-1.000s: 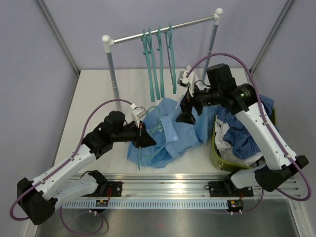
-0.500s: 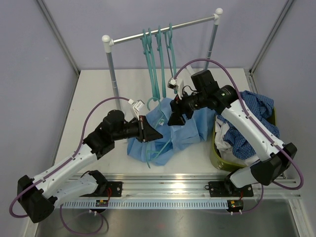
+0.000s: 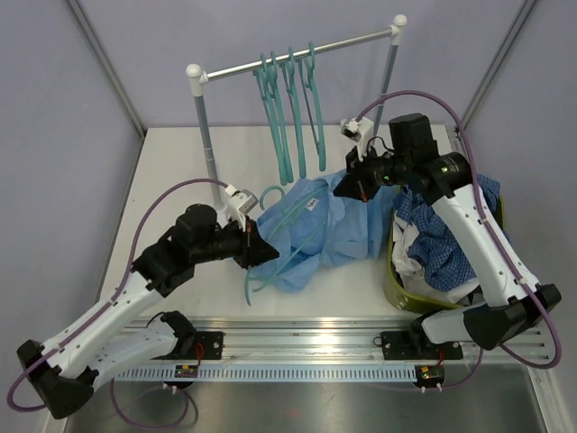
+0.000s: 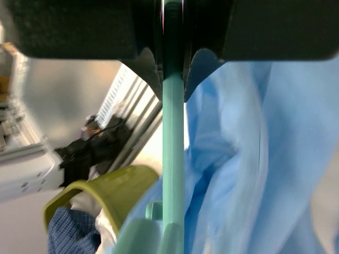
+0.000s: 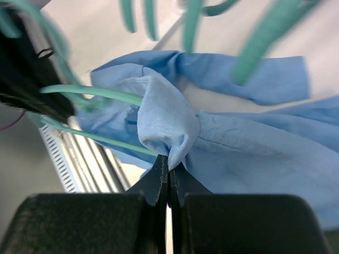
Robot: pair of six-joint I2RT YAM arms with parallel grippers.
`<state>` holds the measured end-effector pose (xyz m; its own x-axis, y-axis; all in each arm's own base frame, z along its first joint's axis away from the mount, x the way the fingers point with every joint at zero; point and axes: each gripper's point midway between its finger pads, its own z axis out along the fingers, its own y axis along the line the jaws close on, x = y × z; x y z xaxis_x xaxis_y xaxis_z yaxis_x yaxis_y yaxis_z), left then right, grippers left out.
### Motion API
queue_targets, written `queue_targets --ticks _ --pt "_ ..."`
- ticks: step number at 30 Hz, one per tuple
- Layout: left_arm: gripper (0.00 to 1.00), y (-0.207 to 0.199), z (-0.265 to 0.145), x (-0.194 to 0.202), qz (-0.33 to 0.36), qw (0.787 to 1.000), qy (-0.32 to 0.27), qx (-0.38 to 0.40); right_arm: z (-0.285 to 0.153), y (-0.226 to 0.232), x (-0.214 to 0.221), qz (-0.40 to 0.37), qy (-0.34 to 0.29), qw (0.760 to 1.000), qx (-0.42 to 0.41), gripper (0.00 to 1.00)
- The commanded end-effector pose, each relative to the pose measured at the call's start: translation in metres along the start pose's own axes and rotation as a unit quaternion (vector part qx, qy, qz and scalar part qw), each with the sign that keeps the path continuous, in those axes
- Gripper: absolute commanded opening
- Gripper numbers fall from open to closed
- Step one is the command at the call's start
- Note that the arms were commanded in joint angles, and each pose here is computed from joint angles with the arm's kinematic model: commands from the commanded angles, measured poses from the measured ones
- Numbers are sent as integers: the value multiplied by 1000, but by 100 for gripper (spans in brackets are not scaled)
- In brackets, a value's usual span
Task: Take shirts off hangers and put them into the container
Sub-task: 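Take shirts off hangers and put them into the container, then pass the hanger from the left arm to the right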
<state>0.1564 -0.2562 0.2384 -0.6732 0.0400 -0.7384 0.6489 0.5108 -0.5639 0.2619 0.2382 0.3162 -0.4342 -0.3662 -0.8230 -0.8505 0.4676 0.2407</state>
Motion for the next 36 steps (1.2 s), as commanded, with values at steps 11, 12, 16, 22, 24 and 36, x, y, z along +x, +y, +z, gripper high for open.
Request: queue_targets --ticks 11,12,16,22,24,36 --pt "0 -34 -129 -16 208 974 -74 -38 -72 -57 -29 -29 -79 983 161 0" --pt "0 -33 -135 -19 208 973 -84 -49 -63 -58 -15 -23 -58 987 146 0" --pt "0 -45 -148 -35 214 968 -120 -46 -28 -22 47 -64 22 997 -27 1" --pt "0 -46 -128 -54 217 967 -128 -41 3 -15 125 -133 96 981 -102 13" --pt "0 -47 -121 -61 219 966 -133 -36 2 -9 131 -161 80 978 -101 30" --pt "0 -44 -90 -48 237 970 -54 -4 -86 25 92 -339 63 939 -18 79"
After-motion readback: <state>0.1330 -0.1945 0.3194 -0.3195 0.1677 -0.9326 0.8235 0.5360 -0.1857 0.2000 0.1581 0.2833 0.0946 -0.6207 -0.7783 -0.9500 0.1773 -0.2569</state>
